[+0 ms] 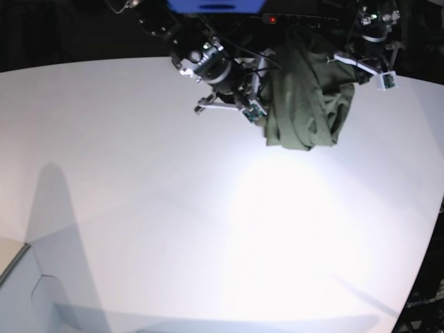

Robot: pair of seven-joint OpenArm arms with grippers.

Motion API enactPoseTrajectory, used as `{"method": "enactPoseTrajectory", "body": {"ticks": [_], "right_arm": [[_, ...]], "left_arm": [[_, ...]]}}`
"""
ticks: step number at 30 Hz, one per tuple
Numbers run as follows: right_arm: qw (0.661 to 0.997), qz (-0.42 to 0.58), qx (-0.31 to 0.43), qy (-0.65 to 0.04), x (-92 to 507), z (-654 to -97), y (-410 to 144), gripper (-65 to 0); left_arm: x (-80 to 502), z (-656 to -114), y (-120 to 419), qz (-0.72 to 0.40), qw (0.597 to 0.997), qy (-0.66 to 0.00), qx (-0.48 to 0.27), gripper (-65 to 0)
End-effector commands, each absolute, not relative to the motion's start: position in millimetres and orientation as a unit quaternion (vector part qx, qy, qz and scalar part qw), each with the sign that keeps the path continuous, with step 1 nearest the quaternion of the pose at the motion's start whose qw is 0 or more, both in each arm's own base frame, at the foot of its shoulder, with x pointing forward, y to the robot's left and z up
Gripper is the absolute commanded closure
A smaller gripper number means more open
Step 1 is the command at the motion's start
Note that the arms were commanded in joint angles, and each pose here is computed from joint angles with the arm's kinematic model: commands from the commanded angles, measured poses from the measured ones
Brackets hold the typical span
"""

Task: Layout the t-shirt on the table in an organized manner, then fold the t-shirt properly
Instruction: 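Lift the t-shirt with the right gripper and drag it across the table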

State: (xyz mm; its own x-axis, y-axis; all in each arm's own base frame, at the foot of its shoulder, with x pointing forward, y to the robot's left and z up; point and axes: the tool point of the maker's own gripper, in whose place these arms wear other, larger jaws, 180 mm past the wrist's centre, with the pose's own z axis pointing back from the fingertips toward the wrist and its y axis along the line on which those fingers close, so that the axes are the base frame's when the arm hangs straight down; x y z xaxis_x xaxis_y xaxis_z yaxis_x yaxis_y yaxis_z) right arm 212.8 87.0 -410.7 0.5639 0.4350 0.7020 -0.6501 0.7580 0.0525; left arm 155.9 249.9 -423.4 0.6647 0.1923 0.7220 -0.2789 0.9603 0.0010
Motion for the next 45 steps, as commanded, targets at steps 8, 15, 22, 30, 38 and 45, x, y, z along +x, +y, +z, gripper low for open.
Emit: {"method": "enactPoseTrajectory", "body": {"ticks": [8, 15, 22, 30, 38, 45], "right_arm": [[0.839, 0.27, 0.153, -0.447, 259, -343, 72, 0.0], [0.814, 0.251, 0.12, -0.51, 314, -300, 52, 0.0], [0.781, 0.228, 0.061, -0.578, 381, -235, 15, 0.0], [0.682, 0.185, 0.05, -0.705, 446, -86, -7, 0.0], [0.617, 0.18, 0.095, -0.76, 454, 3, 5, 0.0], [0.601, 0.221, 0.093, -0.762, 455, 4, 42, 0.0]], "left_arm": [[190, -335, 305, 0.187, 0.834, -0.504, 0.125, -0.2], [190, -317, 329, 0.218, 0.829, -0.494, 0.146, -0.2], [180, -324, 327, 0.227, 0.834, -0.481, 0.146, -0.2], [156, -331, 336, 0.226, 0.845, -0.456, 0.165, -0.2], [136, -309, 370, 0.249, 0.824, -0.462, 0.216, -0.2], [132, -303, 379, 0.255, 0.816, -0.466, 0.228, -0.2]]}}
